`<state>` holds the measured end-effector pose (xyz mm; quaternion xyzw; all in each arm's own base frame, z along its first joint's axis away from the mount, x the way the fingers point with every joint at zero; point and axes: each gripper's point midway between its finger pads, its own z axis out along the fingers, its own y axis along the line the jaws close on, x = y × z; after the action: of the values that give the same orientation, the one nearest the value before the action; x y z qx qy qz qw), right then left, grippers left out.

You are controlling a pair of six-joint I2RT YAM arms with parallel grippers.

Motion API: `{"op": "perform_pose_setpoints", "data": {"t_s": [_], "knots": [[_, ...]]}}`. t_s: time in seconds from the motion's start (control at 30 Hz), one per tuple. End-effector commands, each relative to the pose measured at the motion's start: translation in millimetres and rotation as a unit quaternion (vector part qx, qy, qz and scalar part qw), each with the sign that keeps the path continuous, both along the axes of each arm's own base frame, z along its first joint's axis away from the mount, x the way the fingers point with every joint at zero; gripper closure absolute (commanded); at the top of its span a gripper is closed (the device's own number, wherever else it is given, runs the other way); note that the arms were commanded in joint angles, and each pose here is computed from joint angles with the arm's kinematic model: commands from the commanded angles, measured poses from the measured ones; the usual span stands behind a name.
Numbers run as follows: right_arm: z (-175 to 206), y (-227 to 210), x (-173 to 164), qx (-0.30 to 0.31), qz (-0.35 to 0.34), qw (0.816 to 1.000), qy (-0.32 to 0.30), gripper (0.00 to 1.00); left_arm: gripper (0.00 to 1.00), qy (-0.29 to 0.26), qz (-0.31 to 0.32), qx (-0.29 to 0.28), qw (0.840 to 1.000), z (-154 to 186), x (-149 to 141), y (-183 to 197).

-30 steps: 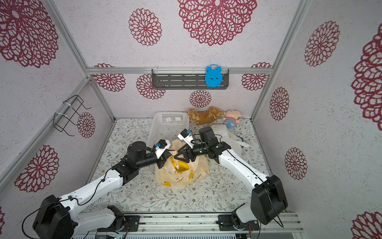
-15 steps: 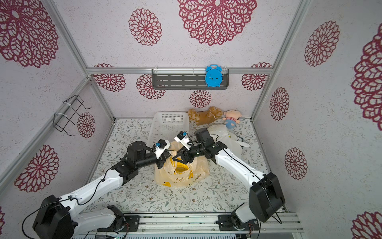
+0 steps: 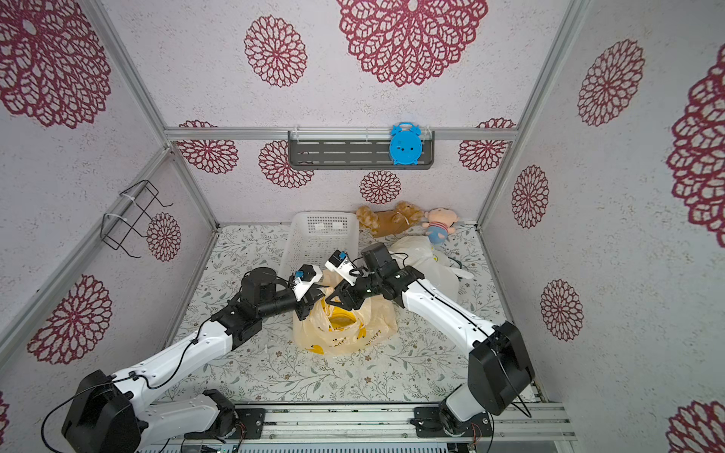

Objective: Place the banana into a plastic bag & tie a knot
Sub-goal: Cross the plastic bag at the center of the board.

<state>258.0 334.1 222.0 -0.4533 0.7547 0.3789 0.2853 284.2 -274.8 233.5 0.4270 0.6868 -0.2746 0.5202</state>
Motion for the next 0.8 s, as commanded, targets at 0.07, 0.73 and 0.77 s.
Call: {"op": "perform_pose_setpoints", "data": {"t_s": [0.07,0.73,0.77], "knots": [[-0.7,0.1,5.2,-0.022,-0.008,1.0,-0.018,0.6,1.0,-0.013,-0.008,-0.013,1.0,15.9,-3.8,-0.6],[10.7,0.3,12.5,-0.021,-0.025,0.997,-0.074,1.0,0.42,0.01,0.051,-0.034,0.998,20.4,5.8,22.5],[11.0,0.4,12.4,-0.02,-0.025,0.997,-0.076,1.0,0.38,0.009,0.063,-0.045,0.997,23.5,7.4,28.7]]}}
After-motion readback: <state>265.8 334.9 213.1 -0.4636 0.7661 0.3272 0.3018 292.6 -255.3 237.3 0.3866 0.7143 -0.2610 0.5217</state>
